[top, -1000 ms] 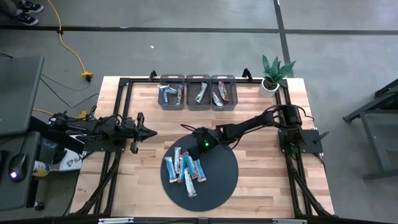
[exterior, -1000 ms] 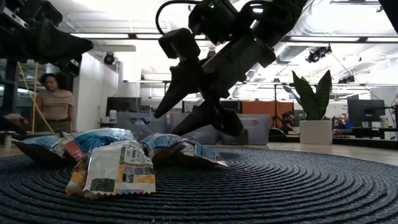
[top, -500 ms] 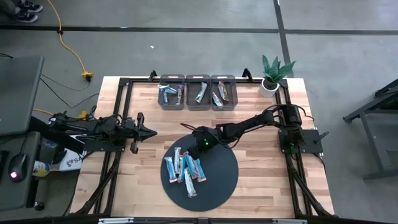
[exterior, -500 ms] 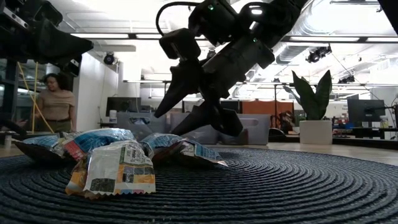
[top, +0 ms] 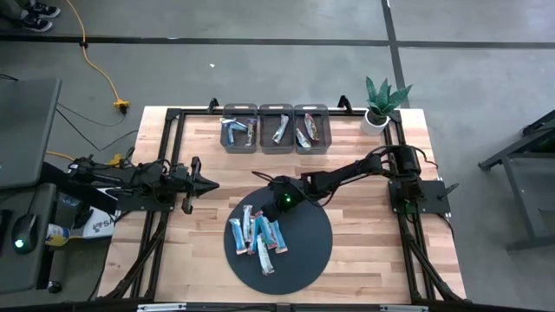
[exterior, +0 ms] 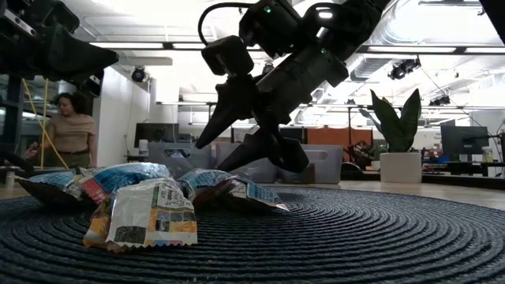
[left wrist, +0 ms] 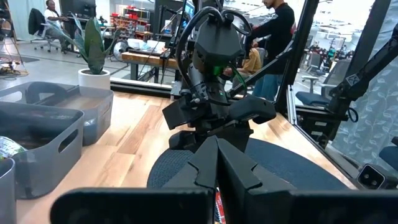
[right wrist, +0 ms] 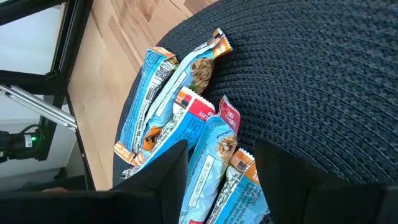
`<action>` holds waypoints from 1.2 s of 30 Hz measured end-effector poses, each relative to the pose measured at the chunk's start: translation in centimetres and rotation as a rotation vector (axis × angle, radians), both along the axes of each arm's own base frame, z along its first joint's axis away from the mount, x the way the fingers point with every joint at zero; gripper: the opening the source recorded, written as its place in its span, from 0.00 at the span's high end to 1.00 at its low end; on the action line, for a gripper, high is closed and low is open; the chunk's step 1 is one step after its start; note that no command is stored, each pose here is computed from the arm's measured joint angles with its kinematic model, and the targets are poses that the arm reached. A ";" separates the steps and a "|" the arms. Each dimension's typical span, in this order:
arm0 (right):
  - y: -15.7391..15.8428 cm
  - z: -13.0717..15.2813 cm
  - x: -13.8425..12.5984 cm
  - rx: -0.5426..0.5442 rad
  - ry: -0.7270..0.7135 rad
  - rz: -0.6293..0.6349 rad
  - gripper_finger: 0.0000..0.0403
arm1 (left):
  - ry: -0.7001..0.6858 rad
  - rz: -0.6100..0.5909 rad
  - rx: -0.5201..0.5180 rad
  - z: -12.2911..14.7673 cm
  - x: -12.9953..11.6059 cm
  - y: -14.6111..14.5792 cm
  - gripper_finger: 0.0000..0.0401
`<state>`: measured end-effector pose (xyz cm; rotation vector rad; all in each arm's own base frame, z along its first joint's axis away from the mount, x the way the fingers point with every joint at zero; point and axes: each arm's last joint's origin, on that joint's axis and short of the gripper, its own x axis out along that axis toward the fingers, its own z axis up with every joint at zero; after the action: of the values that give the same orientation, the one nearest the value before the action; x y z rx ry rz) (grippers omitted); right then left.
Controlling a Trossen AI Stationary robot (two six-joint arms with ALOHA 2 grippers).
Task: Pick and place Granola Bars by type
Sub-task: Put the red granola bar into the right black bin
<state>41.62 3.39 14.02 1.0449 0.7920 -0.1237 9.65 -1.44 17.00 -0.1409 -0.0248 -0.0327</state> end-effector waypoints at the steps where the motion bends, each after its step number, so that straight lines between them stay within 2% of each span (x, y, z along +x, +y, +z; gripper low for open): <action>1: 0.0 0.0 0.0 0.002 0.001 -0.002 0.58 | 0.001 0.000 0.000 0.0 0.0 0.0 1.00; 20: 0.1 0.0 0.0 0.061 0.021 -0.042 0.58 | 0.000 0.000 0.000 0.0 0.0 0.0 1.00; 30: 0.6 0.0 0.0 0.058 0.021 -0.040 0.58 | 0.001 0.000 0.000 0.0 0.0 0.0 1.00; 36: 0.8 -1.1 1.6 0.080 0.020 -0.008 0.58 | 0.000 0.000 0.000 0.0 0.0 0.0 1.00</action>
<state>43.20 4.23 12.89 1.1244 0.8161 -0.1104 9.65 -1.43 16.98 -0.1408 -0.0244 -0.0327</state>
